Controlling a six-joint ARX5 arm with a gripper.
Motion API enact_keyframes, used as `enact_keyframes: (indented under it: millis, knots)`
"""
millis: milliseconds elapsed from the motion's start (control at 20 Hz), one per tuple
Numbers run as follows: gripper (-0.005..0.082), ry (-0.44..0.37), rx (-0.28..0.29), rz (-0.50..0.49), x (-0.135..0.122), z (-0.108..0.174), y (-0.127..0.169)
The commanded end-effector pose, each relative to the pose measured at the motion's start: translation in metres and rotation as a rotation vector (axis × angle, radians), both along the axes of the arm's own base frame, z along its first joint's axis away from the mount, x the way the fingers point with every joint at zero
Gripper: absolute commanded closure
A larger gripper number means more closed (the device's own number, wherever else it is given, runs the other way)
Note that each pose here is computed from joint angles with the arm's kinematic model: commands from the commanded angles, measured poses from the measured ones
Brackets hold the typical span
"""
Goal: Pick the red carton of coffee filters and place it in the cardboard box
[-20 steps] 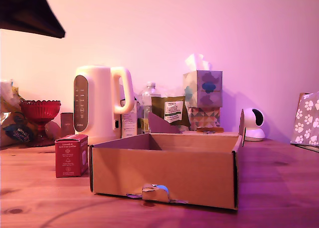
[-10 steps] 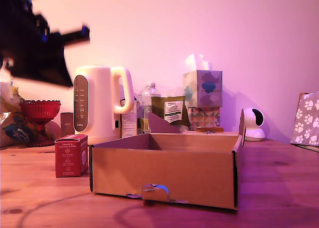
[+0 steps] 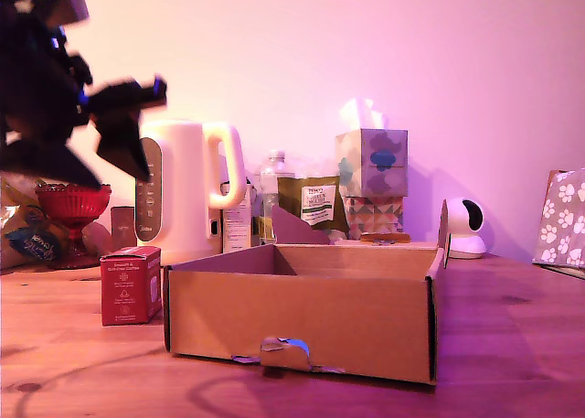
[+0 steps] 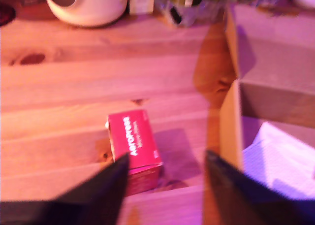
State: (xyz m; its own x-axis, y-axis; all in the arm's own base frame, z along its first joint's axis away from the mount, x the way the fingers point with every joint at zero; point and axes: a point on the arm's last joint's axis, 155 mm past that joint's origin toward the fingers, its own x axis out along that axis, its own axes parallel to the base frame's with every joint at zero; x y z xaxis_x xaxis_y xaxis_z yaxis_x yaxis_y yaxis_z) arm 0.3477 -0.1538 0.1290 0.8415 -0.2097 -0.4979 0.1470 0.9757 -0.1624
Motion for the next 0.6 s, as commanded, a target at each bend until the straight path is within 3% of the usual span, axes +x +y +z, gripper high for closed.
enact_keyframes:
  millis: [0,150,300,550]
  knots:
    - [0.0177,0.016,0.005,0.02,0.006,-0.013,0.004]
    - [0.0177,0.002,0.01,0.058,0.019,-0.02,0.011]
    - [0.0177,0.038,0.028,0.075,0.024,-0.037,0.016]
    - [0.0176,0.037,0.037,0.026,0.042,-0.057,0.004]
